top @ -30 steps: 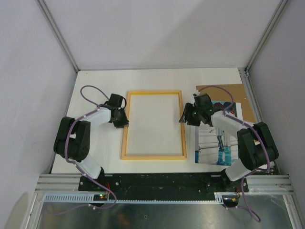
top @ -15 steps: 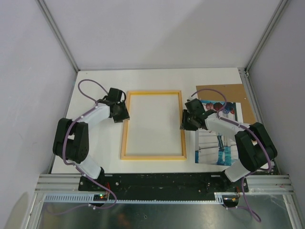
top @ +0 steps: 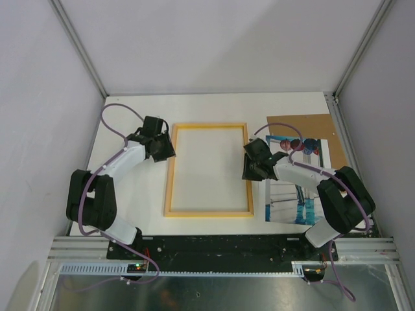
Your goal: Put the photo into the frame
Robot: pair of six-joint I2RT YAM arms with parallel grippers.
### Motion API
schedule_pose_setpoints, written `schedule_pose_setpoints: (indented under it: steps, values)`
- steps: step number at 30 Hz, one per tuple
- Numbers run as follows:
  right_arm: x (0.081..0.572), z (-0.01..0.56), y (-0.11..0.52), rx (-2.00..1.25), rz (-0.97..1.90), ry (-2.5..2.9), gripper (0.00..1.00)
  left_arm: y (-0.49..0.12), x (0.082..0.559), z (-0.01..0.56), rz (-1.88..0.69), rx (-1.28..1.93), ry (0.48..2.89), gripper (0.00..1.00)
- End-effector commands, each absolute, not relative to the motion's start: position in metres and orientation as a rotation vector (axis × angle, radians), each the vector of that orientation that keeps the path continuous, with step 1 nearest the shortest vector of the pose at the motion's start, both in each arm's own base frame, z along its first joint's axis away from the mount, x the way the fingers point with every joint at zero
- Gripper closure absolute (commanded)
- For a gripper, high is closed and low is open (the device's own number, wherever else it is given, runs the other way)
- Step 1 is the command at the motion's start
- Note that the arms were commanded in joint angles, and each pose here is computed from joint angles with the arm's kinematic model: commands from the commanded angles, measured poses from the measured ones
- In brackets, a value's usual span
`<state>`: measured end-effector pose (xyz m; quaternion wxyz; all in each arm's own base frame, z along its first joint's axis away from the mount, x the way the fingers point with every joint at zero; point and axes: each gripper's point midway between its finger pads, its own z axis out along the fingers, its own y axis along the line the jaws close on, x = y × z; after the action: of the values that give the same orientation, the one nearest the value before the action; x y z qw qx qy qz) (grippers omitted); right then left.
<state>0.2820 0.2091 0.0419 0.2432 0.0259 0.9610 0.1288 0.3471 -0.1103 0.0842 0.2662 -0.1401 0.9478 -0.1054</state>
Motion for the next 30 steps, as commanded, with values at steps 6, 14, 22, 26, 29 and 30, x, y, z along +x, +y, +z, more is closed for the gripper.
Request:
schedule_pose_setpoints:
  steps: [6, 14, 22, 26, 29, 30]
  values:
    - [0.273, 0.039, 0.187, 0.141, 0.225, 2.613, 0.66, -0.117, 0.351, 0.111, -0.352, -0.311, 2.499, 0.53]
    - [0.267, 0.032, 0.183, 0.146, 0.21, 2.625, 0.66, -0.118, 0.349, 0.109, -0.355, -0.307, 2.505, 0.53]
    - [0.264, 0.024, 0.186, 0.144, 0.214, 2.639, 0.67, -0.118, 0.349, 0.108, -0.351, -0.304, 2.508, 0.53]
    - [0.266, 0.025, 0.191, 0.148, 0.241, 2.631, 0.73, -0.117, 0.35, 0.108, -0.348, -0.308, 2.508, 0.53]
    - [0.266, 0.025, 0.199, 0.148, 0.276, 2.628, 0.77, -0.117, 0.35, 0.107, -0.344, -0.308, 2.509, 0.53]
    - [0.266, 0.025, 0.203, 0.149, 0.293, 2.626, 0.78, -0.117, 0.35, 0.107, -0.345, -0.308, 2.51, 0.53]
